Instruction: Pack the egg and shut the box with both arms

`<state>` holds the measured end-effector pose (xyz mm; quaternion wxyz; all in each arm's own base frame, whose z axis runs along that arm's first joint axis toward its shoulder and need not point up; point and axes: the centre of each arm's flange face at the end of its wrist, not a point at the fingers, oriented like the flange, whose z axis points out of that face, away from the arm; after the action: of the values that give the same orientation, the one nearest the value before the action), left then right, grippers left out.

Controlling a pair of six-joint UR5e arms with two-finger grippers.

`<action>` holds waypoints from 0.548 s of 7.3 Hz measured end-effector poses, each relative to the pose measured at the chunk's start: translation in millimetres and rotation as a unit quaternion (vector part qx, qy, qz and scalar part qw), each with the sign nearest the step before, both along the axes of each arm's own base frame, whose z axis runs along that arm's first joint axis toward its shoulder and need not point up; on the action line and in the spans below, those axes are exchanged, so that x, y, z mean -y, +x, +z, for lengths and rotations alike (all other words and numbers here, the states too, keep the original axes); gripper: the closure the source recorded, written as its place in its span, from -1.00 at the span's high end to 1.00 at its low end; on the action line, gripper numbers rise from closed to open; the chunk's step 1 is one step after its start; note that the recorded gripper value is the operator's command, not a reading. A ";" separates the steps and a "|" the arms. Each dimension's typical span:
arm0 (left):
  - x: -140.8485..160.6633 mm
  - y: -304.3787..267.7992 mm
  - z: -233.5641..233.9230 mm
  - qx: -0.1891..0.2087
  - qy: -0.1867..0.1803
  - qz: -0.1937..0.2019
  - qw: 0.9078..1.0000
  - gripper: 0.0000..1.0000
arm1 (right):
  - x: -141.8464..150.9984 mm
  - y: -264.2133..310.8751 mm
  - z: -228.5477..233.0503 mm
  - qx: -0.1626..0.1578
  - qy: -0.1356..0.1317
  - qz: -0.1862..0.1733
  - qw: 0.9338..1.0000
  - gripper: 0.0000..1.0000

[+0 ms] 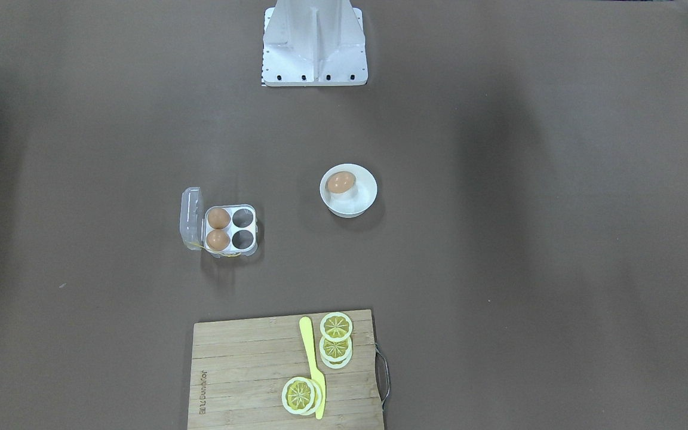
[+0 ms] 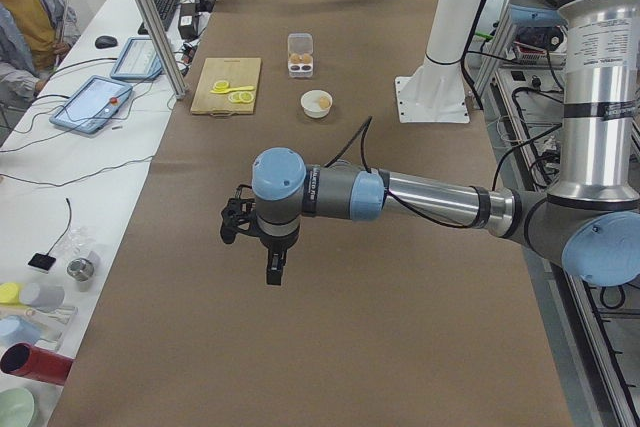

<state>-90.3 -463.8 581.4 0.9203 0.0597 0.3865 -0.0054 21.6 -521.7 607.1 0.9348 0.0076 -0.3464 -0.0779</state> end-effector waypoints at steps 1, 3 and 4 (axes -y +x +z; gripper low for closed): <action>0.1 0.1 -0.3 0.000 0.000 0.000 1.000 0.95 | 0.4 -0.2 -0.2 0.000 0.000 0.000 1.000 1.00; 0.4 0.2 -1.1 0.000 0.002 0.000 1.000 0.95 | -1.1 -0.2 -0.2 0.001 0.000 0.000 1.000 1.00; 1.1 0.2 -1.4 0.000 0.008 0.000 1.000 0.95 | -1.4 -0.2 -1.4 0.001 0.002 0.000 1.000 1.00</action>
<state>-90.1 -464.9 580.0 0.9200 0.0673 0.3861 -0.0024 21.4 -520.3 605.7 0.9344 0.0093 -0.3474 -0.0787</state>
